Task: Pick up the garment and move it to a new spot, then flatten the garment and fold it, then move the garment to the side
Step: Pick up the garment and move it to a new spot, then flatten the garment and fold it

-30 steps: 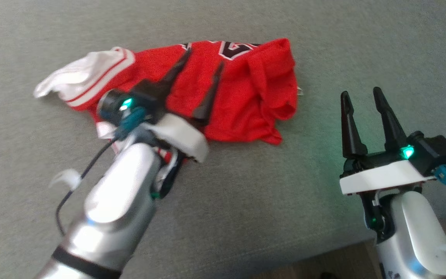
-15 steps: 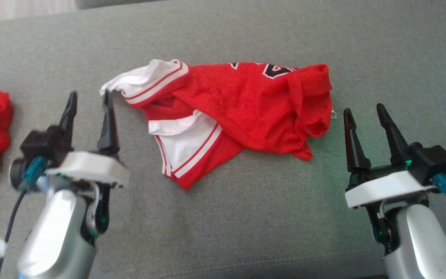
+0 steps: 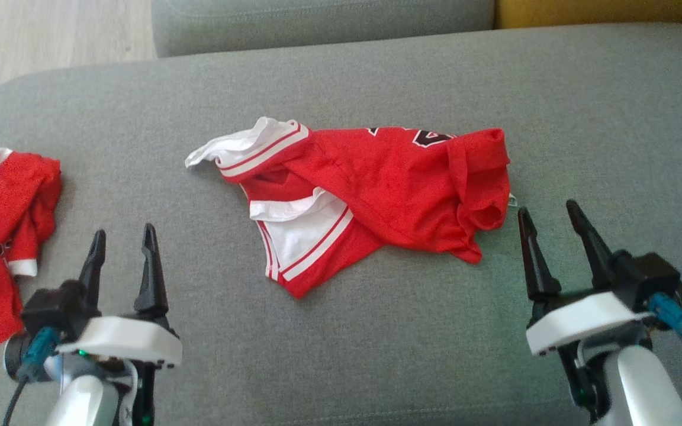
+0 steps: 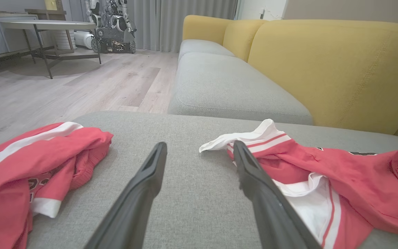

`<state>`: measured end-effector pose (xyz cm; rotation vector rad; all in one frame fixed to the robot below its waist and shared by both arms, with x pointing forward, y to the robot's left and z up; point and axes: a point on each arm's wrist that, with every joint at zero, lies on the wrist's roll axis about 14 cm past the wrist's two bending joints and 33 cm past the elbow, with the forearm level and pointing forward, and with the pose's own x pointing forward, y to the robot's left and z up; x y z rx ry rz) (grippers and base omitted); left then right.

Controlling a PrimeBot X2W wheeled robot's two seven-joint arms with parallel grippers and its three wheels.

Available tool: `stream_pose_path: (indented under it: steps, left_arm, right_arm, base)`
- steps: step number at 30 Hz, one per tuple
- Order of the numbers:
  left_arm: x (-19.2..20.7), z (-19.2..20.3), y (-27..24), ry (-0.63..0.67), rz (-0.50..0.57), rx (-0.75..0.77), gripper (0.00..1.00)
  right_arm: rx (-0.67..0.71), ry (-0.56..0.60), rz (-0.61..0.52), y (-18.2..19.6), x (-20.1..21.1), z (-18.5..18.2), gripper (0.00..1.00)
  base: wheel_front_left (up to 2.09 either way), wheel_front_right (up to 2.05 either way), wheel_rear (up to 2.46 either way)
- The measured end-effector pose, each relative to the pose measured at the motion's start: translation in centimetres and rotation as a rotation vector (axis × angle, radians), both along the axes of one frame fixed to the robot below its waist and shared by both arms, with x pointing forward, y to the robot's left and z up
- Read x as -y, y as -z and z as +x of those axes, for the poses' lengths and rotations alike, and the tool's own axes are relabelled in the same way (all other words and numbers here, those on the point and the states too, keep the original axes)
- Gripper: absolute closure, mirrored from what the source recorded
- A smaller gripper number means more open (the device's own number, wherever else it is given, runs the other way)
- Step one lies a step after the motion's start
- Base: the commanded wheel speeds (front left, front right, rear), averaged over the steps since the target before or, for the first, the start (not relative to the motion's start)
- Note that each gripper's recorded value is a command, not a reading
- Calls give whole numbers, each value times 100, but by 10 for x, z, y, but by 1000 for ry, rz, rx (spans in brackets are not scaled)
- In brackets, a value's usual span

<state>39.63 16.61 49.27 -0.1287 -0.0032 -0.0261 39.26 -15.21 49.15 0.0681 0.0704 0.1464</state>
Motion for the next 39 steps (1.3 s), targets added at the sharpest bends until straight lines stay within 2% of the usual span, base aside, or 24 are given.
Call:
stream_pose_path:
  steps: [11, 39]
  left_arm:
    - [5, -29, 2, 28, 14, -14, 0]
    - [5, -35, 5, 27, 23, -29, 0]
  right_arm:
    - [-28, 10, -7, 3, 3, -28, 0]
    - [-34, 2, -12, 1, 1, -31, 0]
  base:
    - [0, 0, 0]
    - [0, 0, 0]
